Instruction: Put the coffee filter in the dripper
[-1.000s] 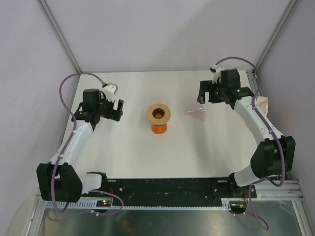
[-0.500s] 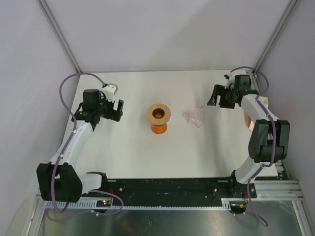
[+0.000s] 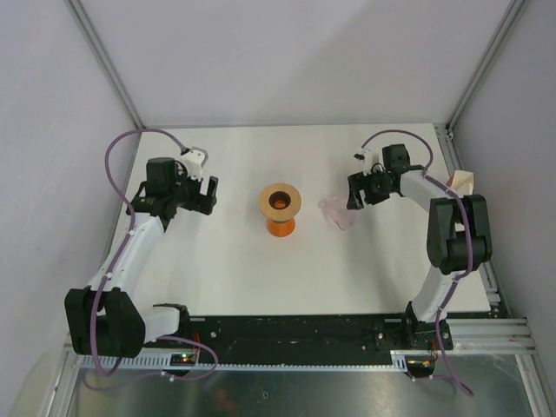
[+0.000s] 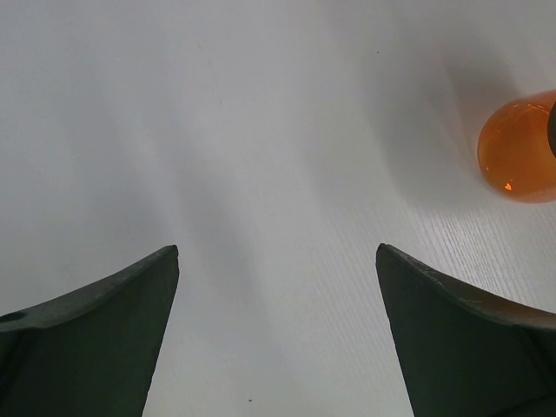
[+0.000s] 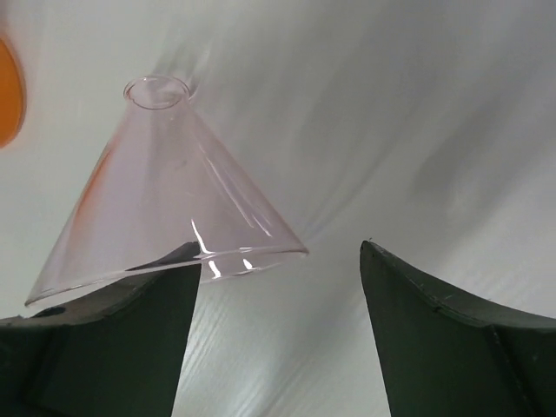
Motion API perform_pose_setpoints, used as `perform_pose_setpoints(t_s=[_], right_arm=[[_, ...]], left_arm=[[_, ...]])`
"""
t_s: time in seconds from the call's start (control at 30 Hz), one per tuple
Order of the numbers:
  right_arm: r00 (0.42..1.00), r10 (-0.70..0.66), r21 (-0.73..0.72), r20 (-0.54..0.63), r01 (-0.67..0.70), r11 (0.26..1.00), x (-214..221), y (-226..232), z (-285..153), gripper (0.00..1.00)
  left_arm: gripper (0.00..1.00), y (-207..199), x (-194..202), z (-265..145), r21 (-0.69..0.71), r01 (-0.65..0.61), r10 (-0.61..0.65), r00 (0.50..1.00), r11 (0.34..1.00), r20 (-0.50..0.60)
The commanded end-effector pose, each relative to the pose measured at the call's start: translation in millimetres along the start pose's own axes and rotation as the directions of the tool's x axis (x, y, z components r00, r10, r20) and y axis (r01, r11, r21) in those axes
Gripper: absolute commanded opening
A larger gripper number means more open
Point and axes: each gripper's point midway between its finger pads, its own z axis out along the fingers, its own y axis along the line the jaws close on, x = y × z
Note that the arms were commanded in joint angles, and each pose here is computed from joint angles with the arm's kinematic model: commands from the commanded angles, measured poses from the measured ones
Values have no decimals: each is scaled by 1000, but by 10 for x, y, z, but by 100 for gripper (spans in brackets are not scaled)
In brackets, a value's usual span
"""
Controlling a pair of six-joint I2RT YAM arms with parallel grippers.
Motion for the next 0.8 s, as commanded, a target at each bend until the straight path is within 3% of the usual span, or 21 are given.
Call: perform_pose_setpoints(t_s=[0.0, 0.13, 0.33, 0.43, 0.77], right_arm=[[991, -106, -34, 85, 109, 993, -202, -4, 181, 72], [994, -70, -81, 89, 77, 994, -192, 75, 304, 41], [994, -47, -114, 101, 58, 992, -227, 186, 408, 21], [992, -59, -114, 115, 72, 991, -283, 231, 426, 4], [993, 15, -87, 119, -4, 996, -364, 314, 182, 0]], left_arm=[[100, 2, -45, -48, -10, -12, 12, 1000, 1000, 23], [100, 8, -56, -59, -15, -12, 12, 1000, 1000, 26], [100, -4, -44, -50, -9, -10, 11, 1000, 1000, 23], [100, 4, -53, -61, -12, -13, 13, 1000, 1000, 26], [100, 2, -65, -66, -12, -14, 15, 999, 1000, 30]])
